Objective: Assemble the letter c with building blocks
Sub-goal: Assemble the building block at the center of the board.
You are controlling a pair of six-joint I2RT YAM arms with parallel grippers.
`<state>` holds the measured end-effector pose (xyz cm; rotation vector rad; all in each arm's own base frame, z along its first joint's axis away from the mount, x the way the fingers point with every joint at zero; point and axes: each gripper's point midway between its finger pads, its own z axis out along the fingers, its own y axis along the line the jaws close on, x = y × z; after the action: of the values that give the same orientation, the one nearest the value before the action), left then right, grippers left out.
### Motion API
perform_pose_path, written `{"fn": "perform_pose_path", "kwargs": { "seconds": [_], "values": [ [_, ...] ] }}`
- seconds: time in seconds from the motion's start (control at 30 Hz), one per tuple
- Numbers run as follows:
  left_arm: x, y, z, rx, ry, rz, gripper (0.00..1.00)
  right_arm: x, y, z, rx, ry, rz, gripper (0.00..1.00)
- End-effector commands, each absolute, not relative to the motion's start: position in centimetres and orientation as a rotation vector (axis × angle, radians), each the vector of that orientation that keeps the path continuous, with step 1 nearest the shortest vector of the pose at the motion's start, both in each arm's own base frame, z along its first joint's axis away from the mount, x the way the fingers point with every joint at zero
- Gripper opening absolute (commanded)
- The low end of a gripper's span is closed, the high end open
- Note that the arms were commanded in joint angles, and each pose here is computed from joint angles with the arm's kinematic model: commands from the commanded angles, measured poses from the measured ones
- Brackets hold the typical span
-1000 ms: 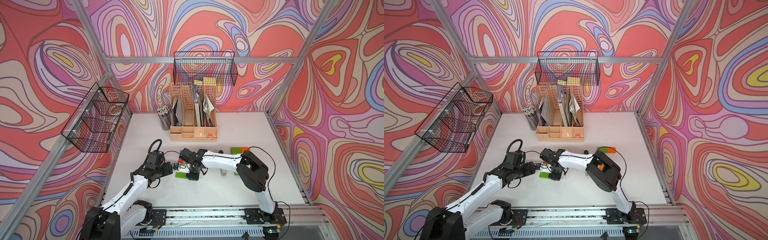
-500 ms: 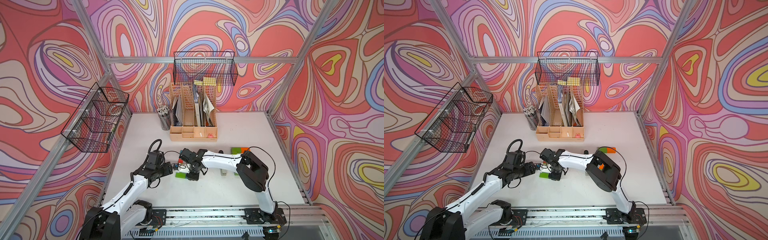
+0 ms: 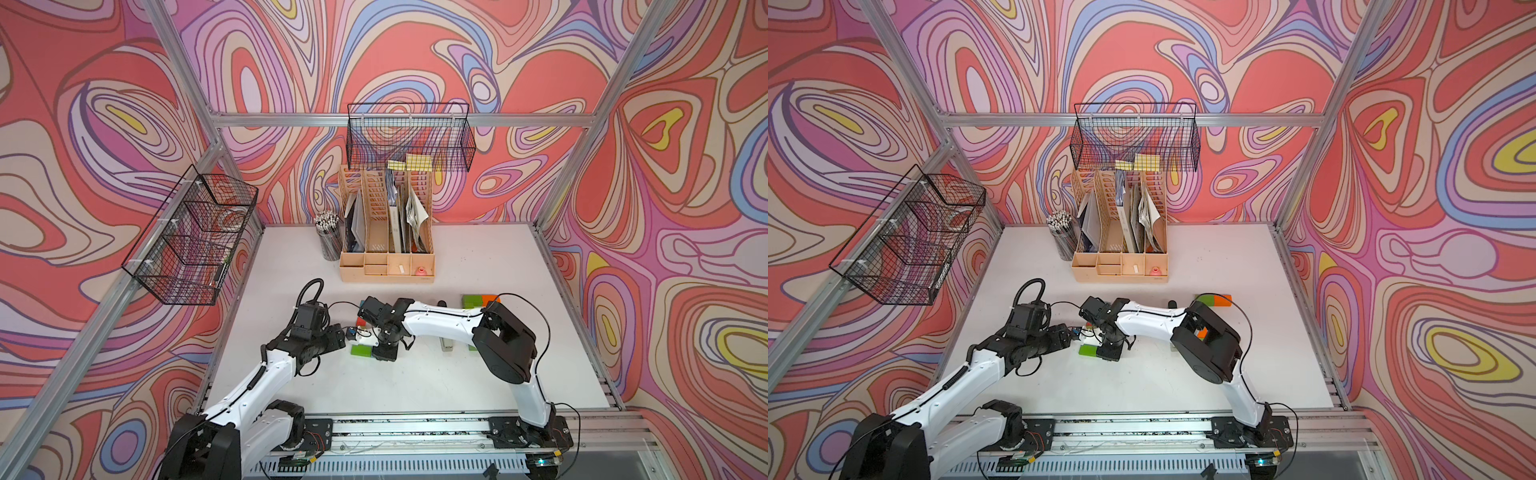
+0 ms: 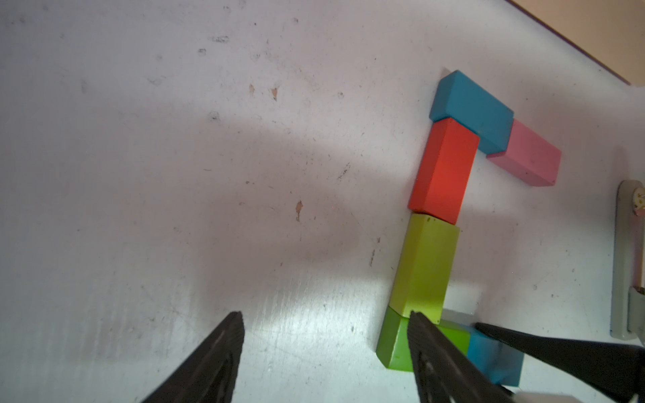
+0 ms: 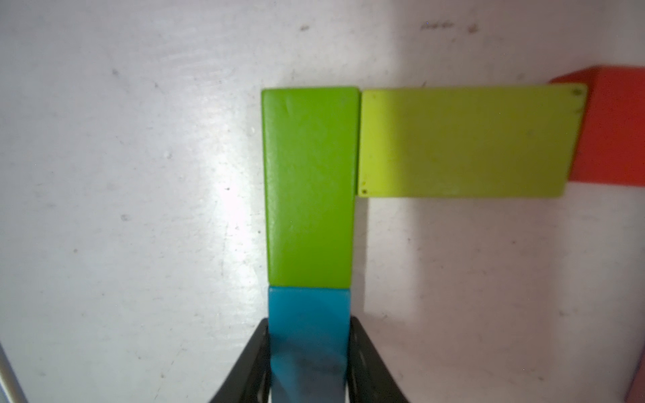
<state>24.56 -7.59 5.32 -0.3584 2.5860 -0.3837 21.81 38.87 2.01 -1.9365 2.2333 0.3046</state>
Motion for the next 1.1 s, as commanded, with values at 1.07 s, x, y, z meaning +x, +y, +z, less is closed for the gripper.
{"fn": "perform_pose_path", "kwargs": {
  "seconds": [1.07],
  "values": [
    [27.4,-6.8,8.4,-0.312,2.412,-0.335,0.78,29.5,35.2,16.8,-1.144,2.0,0.668,0.7]
  ]
}}
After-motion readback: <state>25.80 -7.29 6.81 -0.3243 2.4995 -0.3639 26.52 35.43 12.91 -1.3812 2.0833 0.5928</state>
